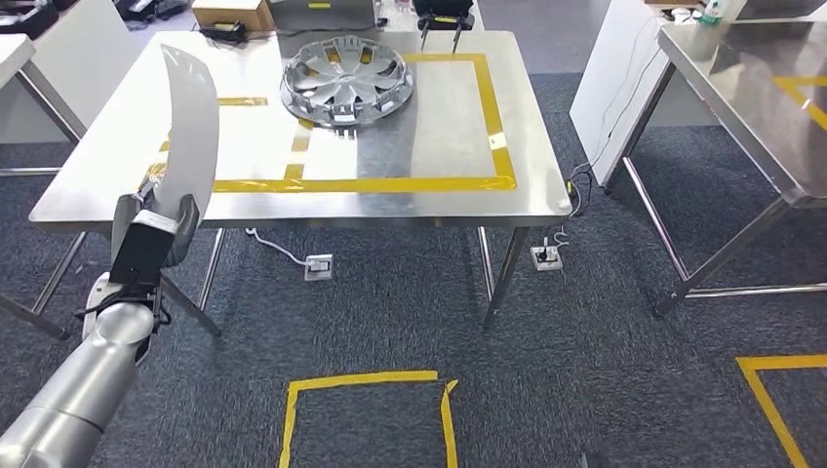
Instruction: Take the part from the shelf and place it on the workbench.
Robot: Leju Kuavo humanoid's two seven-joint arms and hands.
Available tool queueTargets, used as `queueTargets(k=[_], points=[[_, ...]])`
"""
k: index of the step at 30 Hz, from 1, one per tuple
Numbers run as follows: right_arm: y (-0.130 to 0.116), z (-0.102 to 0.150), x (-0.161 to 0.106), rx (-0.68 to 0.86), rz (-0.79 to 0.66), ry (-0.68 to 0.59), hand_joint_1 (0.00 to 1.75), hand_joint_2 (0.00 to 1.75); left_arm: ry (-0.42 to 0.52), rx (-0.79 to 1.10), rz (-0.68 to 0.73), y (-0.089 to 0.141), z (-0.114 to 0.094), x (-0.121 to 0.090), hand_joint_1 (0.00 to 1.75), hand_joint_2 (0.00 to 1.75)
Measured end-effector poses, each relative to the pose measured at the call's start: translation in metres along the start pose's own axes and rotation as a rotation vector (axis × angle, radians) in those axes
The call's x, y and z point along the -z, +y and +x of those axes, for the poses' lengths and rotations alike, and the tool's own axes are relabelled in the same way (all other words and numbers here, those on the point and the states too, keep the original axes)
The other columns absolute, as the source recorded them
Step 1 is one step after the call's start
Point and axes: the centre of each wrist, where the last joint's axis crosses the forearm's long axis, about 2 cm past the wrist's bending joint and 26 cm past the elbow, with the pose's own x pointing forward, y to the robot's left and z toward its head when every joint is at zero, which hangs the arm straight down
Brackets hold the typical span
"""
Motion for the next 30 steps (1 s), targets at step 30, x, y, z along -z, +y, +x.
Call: queueTargets(k=[30], points=[[-0.004, 0.001, 0.000, -0.039, 0.009, -0.010, 0.00, 0.00, -0.013, 0.068, -0.046, -0.012, 0.006, -0.014, 1.75, 1.75]])
